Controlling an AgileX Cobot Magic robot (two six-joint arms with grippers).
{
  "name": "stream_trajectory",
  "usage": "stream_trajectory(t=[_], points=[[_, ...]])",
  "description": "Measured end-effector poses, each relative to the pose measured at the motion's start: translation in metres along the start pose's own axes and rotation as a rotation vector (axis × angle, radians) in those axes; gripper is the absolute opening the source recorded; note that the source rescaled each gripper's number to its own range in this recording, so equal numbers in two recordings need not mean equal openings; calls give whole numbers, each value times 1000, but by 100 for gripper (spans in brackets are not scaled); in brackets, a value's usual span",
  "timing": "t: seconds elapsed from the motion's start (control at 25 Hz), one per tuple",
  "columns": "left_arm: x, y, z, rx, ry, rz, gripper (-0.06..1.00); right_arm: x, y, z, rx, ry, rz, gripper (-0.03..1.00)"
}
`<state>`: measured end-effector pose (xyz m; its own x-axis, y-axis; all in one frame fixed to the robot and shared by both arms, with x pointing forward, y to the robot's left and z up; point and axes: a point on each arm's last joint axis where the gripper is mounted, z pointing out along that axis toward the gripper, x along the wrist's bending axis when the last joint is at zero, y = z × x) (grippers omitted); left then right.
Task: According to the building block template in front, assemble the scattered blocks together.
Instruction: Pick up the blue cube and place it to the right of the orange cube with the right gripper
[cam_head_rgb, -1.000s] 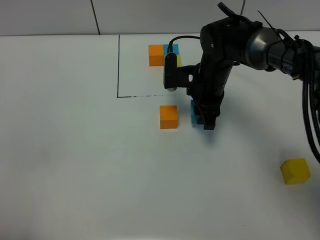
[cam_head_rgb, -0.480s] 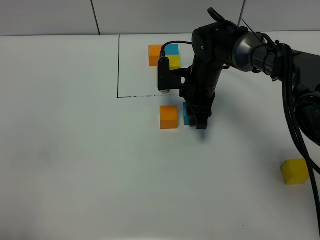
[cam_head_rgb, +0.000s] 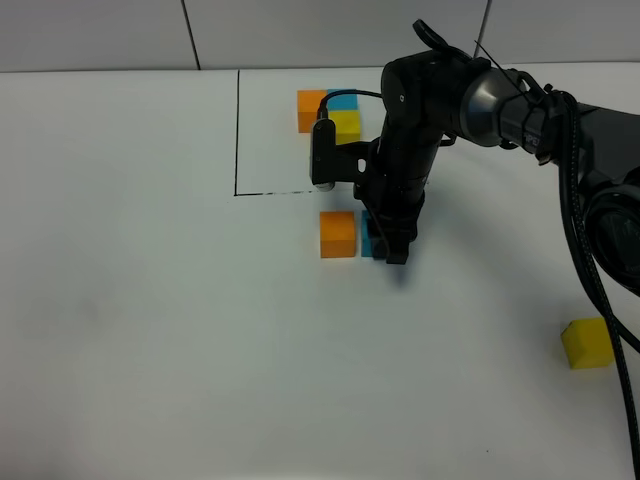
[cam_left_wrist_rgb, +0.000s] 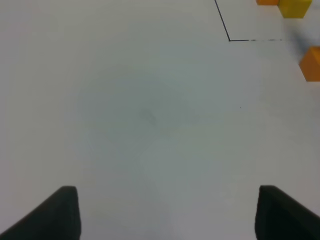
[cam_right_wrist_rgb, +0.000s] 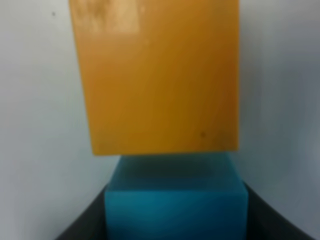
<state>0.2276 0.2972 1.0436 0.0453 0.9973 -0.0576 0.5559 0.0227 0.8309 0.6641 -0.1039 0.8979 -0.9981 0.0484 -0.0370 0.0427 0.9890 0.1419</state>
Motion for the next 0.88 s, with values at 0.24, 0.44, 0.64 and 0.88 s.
stream_trajectory(t=[0.24,0.44,0.64,0.88], points=[[0,0,0,0,0,0,55,2,5,1,-7,-2,-9,2],[0,0,0,0,0,0,55,2,5,1,-7,-3,-9,2],[0,0,0,0,0,0,55,2,5,1,-6,-1,-19,2],[0,0,0,0,0,0,55,2,5,1,-6,-3,-49,2]])
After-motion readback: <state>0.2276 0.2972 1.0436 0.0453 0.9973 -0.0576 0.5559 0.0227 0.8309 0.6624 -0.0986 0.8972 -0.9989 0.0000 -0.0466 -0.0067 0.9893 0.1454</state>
